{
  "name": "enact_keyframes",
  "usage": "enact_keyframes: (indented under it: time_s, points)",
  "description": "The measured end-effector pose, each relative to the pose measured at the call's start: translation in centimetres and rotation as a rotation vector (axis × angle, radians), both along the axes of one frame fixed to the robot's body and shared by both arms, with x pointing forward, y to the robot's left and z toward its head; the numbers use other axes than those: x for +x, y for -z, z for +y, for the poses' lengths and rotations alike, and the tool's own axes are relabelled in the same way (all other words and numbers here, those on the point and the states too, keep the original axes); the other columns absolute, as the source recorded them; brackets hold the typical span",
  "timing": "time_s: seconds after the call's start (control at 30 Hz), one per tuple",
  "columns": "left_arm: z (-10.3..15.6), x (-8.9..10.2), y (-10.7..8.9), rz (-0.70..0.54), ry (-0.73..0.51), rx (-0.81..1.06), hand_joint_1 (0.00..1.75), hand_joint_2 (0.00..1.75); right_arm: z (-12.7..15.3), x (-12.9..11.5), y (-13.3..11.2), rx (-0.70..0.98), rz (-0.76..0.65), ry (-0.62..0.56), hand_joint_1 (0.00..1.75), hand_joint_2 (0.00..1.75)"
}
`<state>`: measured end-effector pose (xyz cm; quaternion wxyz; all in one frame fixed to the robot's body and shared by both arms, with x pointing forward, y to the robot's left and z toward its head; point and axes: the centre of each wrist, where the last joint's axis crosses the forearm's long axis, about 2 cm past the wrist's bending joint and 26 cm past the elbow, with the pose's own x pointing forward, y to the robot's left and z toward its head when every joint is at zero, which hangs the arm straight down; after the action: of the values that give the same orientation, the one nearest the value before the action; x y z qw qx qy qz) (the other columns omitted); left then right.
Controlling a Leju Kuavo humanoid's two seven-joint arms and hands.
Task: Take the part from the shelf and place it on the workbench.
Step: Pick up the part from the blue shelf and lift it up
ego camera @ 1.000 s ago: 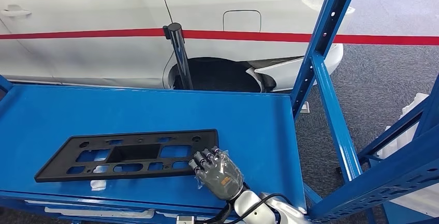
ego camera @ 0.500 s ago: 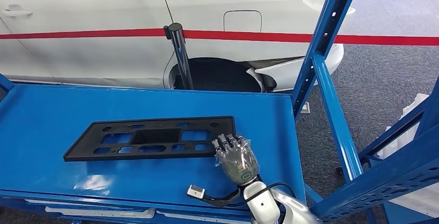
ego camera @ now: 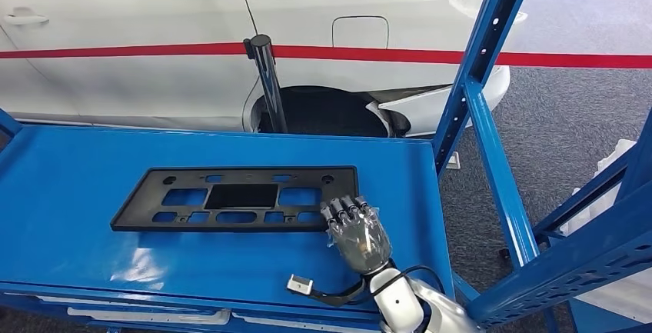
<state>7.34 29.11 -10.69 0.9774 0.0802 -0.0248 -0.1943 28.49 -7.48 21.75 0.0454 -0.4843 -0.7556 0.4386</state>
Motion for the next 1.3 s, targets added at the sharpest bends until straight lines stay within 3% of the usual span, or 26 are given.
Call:
enact_keyframes:
  time_s: [0.2,0.93,1.3]
  points:
    - [0.0,0.1,0.0,0.0,0.007,0.002,0.0,0.0,0.6,-0.6,0.0,0.02,-0.035,-0.091,0.0,0.0]
    - [0.0,0.0,0.0,0.001,0.024,0.004,0.0,0.0,1.1,-1.1,0.1,0.01,-0.041,-0.12,0.0,0.0]
    - [0.0,0.0,0.0,0.031,-0.003,0.01,0.0,0.0,3.2,-2.6,-0.3,-0.009,-0.06,-0.223,0.0,0.0]
